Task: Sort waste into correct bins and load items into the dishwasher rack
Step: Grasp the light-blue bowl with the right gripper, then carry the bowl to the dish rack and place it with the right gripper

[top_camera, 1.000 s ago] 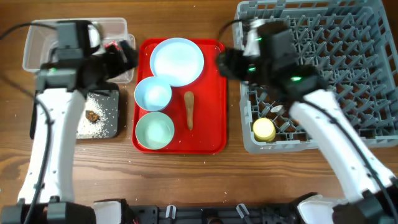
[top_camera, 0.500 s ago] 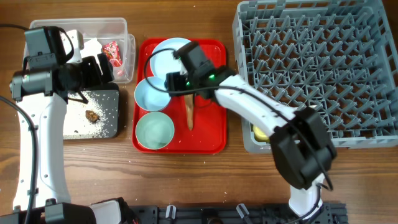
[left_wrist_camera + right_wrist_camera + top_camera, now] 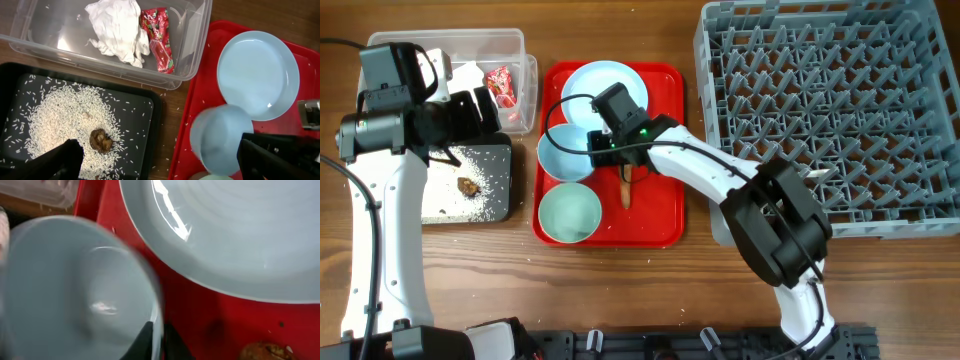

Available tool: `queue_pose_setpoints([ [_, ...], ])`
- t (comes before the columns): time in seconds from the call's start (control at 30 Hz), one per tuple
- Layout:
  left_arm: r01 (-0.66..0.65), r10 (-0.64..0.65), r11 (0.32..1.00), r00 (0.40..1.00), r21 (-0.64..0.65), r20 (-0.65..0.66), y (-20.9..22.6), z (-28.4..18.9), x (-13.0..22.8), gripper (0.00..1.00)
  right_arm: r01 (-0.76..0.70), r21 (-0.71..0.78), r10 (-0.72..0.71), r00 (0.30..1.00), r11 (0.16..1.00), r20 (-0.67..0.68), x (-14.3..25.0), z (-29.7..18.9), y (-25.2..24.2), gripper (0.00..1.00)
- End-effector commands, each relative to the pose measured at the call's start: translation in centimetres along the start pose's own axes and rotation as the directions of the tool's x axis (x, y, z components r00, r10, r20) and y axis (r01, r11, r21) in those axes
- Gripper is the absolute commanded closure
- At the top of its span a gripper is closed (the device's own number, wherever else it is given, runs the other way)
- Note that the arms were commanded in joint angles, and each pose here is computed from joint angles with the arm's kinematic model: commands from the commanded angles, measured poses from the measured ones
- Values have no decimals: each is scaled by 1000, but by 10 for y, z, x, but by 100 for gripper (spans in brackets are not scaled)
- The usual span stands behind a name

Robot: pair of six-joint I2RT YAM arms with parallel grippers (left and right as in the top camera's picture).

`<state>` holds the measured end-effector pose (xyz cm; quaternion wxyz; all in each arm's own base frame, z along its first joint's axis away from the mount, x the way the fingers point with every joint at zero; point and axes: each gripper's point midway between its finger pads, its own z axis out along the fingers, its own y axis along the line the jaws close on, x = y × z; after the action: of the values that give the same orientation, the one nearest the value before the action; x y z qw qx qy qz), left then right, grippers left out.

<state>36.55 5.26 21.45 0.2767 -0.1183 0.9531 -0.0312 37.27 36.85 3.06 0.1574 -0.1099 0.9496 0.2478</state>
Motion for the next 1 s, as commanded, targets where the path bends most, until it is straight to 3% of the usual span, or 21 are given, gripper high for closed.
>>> queue_pose_setpoints([
  [0.0, -10, 11, 1000, 999, -19, 31, 5, -9, -7, 0, -14, 0, 14, 1000, 1000, -16, 2, 8, 0, 96],
  [0.23, -10, 11, 1000, 999, -18, 31, 4, -9, -7, 0, -25, -51, 26, 1000, 998, 7, -12, -6, 12, 96],
  [0.43, -10, 11, 1000, 999, -19, 31, 5, -9, -7, 0, 12, -135, 13, 983, 991, 182, -84, -111, 46, 96],
  [0.53, -10, 11, 1000, 999, -19, 31, 5, -9, -7, 0, -68, -7, 67, 949, 998, 308, -109, -166, 8, 96],
  [0.6, -10, 11, 1000, 999, -19, 31, 5, -9, -7, 0, -187, 180, 95, 900, 966, 425, -124, -209, -48, 96],
  [0.7, -10, 11, 1000, 999, -19, 31, 5, -9, -7, 0, -352, 457, 47, 830, 817, 555, -130, -255, -120, 96],
  [0.77, -10, 11, 1000, 999, -19, 31, 5, -9, -7, 0, -484, 615, -58, 755, 623, 653, -134, -298, -162, 96],
  [0.87, -11, 11, 1000, 999, -18, 31, 4, -9, -7, 0, -624, 690, -266, 641, 367, 720, -145, -359, -179, 96],
  [0.97, -10, 11, 1000, 999, -19, 31, 5, -9, -7, 0, -603, 747, -383, 643, 281, 663, -171, -365, -182, 96],
])
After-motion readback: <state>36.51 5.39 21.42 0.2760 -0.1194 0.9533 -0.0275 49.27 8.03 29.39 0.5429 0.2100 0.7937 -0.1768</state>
